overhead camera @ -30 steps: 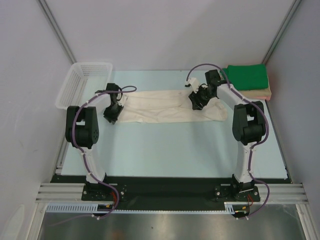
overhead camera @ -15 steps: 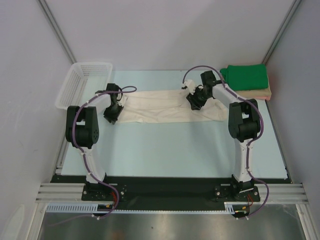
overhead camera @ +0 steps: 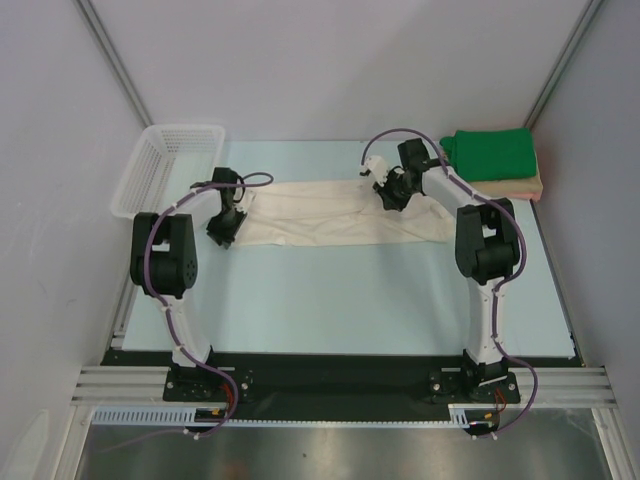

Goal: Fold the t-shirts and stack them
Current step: Fold the tshirt

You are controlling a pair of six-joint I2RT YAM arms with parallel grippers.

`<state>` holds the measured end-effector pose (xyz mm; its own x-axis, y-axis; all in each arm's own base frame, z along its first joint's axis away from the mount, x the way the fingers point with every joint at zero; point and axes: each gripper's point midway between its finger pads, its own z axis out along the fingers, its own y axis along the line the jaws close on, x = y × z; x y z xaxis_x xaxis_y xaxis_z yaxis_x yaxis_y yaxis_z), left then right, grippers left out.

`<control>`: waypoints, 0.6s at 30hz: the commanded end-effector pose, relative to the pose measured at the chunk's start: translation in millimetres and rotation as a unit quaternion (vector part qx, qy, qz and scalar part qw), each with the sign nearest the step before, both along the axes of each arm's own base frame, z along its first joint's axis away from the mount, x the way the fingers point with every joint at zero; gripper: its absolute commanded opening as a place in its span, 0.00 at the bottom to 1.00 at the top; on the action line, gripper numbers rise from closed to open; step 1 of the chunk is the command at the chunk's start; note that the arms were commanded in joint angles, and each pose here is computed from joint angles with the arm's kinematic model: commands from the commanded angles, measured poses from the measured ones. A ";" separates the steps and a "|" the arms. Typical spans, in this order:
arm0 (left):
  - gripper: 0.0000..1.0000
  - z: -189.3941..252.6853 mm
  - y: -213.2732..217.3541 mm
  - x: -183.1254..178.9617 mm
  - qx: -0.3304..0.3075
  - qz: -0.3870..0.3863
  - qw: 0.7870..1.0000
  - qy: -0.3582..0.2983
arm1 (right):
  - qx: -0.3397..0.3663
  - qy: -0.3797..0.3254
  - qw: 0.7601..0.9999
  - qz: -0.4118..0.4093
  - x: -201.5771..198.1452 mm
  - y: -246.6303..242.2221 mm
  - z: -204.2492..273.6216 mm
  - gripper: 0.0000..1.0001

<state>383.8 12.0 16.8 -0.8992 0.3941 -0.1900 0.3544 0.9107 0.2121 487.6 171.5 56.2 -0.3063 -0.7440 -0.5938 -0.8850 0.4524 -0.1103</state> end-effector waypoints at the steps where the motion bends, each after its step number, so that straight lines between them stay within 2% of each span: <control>1: 0.30 1.1 11.2 -8.7 0.012 0.007 1.000 0.000 | -0.005 -0.081 0.997 0.019 27.5 15.9 37.7 0.00; 6: 0.30 10.0 11.7 -12.2 0.009 0.009 1.000 -0.010 | -0.044 -0.186 0.981 0.040 62.2 36.9 61.7 0.00; 9: 0.30 14.8 11.8 -12.8 0.009 0.009 1.000 -0.016 | -0.058 -0.223 0.972 0.045 73.8 52.3 71.0 0.05; 10: 0.30 16.3 13.0 -14.2 0.010 0.009 1.000 -0.019 | -0.058 -0.231 0.970 0.045 75.2 56.0 73.0 0.11; 13: 0.30 17.3 13.3 -16.6 0.011 0.010 1.000 -0.019 | -0.059 -0.264 0.962 0.025 77.8 62.6 86.5 0.40; 18: 0.30 28.7 9.8 -12.4 0.001 0.010 1.000 -0.029 | -0.046 -0.301 0.952 -0.025 74.0 48.8 117.0 0.43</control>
